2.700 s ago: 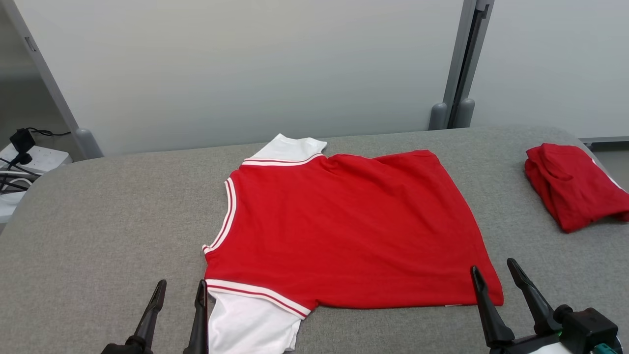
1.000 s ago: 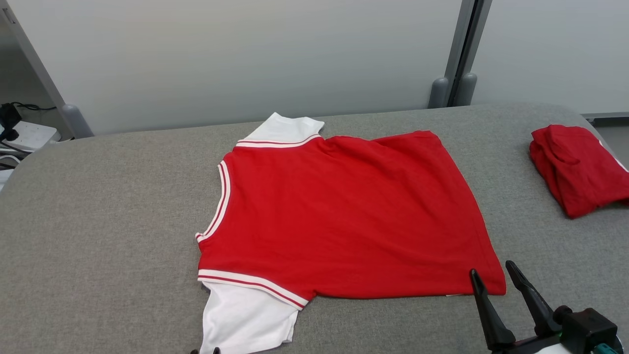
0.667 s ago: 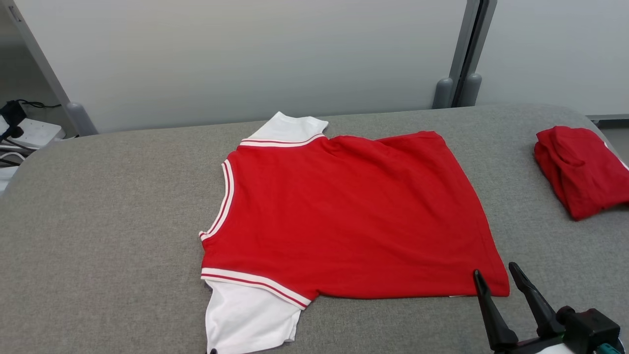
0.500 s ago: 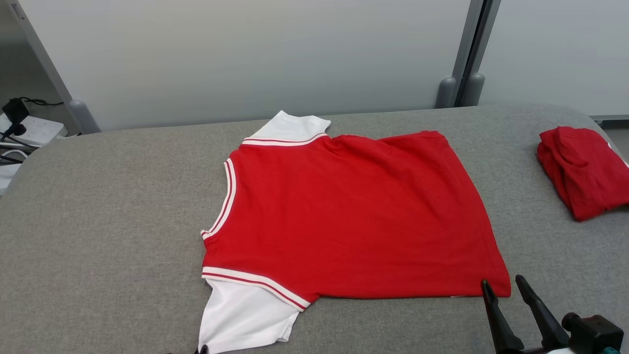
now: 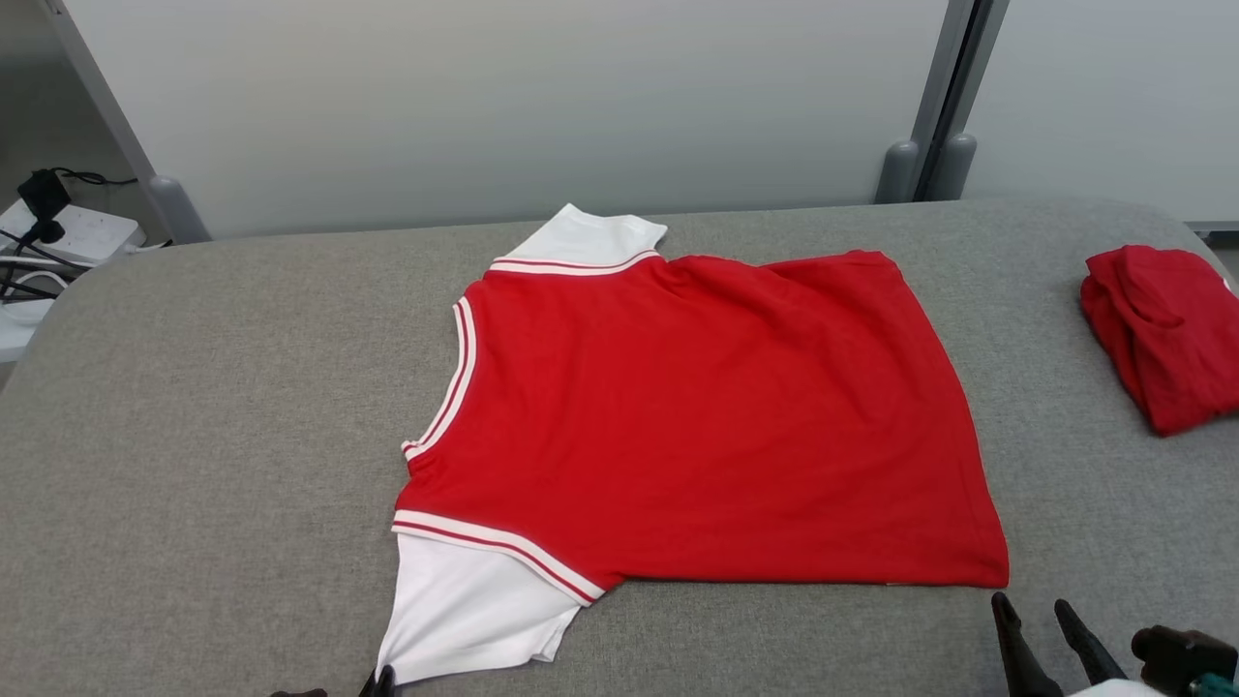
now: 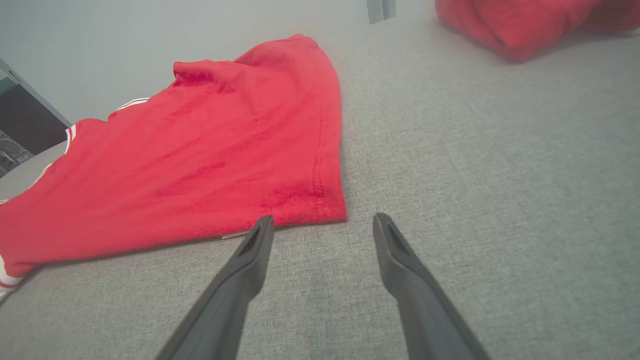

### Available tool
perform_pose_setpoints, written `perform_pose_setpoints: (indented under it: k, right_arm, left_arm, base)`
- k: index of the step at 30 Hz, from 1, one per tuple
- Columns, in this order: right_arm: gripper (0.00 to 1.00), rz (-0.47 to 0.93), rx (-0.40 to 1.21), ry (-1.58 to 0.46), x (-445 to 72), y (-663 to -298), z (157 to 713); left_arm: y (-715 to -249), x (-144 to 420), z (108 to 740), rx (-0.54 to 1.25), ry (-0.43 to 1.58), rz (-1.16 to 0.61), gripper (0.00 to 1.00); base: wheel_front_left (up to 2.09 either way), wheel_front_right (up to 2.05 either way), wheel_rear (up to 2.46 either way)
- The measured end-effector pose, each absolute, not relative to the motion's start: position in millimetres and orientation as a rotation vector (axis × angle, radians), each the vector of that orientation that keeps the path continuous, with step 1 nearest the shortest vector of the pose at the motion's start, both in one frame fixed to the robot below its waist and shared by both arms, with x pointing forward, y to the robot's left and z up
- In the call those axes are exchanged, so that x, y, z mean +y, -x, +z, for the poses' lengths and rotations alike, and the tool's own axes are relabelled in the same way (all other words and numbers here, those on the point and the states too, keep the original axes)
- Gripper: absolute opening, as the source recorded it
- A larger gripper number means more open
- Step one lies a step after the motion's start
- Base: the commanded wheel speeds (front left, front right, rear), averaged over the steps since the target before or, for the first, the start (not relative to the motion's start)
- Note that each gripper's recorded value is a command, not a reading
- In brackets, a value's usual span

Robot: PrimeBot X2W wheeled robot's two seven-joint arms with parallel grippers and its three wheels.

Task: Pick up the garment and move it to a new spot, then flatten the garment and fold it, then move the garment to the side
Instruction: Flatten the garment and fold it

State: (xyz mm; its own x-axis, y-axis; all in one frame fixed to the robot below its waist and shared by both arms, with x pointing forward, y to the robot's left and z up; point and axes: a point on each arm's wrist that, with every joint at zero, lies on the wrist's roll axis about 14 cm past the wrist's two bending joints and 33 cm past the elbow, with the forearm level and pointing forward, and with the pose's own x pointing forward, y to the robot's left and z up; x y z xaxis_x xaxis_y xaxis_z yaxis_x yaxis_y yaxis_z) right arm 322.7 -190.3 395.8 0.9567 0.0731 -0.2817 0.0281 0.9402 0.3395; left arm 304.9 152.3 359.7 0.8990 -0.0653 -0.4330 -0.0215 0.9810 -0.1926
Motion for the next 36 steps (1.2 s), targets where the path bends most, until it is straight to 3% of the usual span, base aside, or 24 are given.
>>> perform_pose_setpoints:
  k: [11, 14, 17, 19, 23, 26, 36]
  right_arm:
    - [1.0, 0.0, 0.379, -0.393, -192.2, -350.0, 378.4]
    - [0.82, 0.003, 0.402, -0.402, -189.9, -352.3, 373.8]
    - [0.5, 0.011, 0.425, -0.406, -186.3, -352.4, 369.4]
    - [0.42, 0.017, 0.437, -0.414, -183.1, -352.5, 367.1]
    - [0.35, 0.025, 0.446, -0.426, -179.0, -355.3, 366.4]
    - [0.0, 0.029, 0.448, -0.424, -179.3, -357.1, 366.7]
    - [0.0, 0.054, 0.36, -0.387, -191.3, -369.1, 391.7]
  left_arm:
    - [-311.7, 148.2, 365.4, 0.438, 0.198, -0.043, 0.0]
    - [-311.9, 148.2, 366.8, 0.433, 0.199, -0.044, 0.0]
    - [-312.7, 148.2, 368.2, 0.429, 0.199, -0.045, 0.0]
    - [-313.3, 148.2, 368.6, 0.429, 0.197, -0.048, 0.0]
    - [-314.4, 147.8, 369.5, 0.427, 0.193, -0.055, 0.0]
    - [-315.7, 148.3, 370.3, 0.426, 0.186, -0.061, 0.0]
    - [-327.0, 145.6, 387.1, 0.372, 0.204, -0.079, 0.0]
  base:
    - [0.0, 0.0, 0.0]
    - [0.0, 0.0, 0.0]
    - [0.0, 0.0, 0.0]
    - [0.0, 0.0, 0.0]
    - [0.0, 0.0, 0.0]
    - [0.0, 0.0, 0.0]
    - [0.0, 0.0, 0.0]
